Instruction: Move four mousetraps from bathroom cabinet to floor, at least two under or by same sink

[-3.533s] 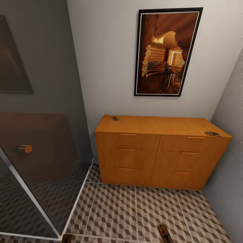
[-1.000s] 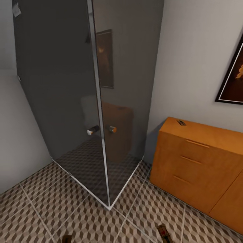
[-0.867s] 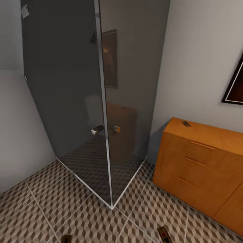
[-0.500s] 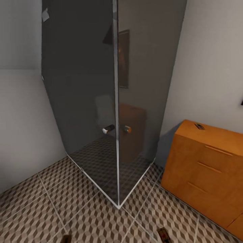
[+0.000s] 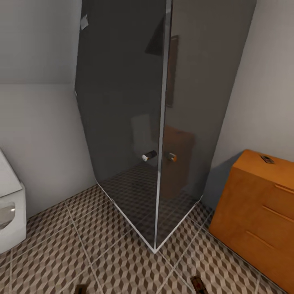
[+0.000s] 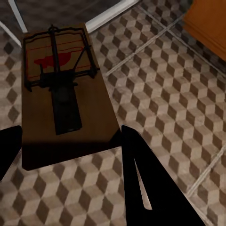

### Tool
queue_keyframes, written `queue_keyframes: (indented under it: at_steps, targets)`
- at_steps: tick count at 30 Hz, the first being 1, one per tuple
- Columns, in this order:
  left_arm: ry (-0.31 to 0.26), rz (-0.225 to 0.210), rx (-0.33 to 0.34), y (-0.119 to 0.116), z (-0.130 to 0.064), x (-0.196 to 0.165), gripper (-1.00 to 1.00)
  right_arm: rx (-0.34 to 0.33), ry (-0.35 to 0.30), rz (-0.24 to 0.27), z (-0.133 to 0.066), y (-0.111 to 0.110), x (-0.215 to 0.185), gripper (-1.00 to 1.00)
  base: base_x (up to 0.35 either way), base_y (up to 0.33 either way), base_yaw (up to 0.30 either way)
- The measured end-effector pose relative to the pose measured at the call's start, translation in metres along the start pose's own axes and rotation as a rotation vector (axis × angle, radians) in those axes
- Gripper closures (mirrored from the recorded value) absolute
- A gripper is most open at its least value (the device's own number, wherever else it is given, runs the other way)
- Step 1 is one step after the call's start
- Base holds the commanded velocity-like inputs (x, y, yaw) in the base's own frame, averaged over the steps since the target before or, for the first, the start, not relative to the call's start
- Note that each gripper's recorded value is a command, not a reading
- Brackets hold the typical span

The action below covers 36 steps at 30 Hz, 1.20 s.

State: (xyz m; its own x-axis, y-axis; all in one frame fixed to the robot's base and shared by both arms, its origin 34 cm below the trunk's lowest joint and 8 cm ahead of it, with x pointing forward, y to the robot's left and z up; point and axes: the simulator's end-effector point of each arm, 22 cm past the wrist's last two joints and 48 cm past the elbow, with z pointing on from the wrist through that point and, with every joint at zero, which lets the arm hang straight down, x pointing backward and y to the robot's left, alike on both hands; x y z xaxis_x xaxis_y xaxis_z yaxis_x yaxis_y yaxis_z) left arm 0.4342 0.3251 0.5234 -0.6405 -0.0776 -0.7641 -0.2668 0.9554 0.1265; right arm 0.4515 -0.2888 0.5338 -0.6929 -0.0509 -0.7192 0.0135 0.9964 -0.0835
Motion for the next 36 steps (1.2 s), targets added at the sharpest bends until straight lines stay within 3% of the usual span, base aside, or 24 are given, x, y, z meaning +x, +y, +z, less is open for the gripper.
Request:
queue_keyframes:
  at_steps: [14, 36]
  targets:
    - [0.03, 0.004, 0.001, -0.001, -0.0003, 0.0067, 1.0, 0.0, -0.001, 0.0, 0.0, -0.0002, -0.0001, 1.0, 0.0, 0.0, 0.254]
    - [0.032, 0.004, 0.001, -0.001, -0.0003, 0.0072, 1.0, 0.0, 0.0, -0.001, -0.0002, -0.0001, 0.0003, 1.0, 0.0, 0.0, 0.254]
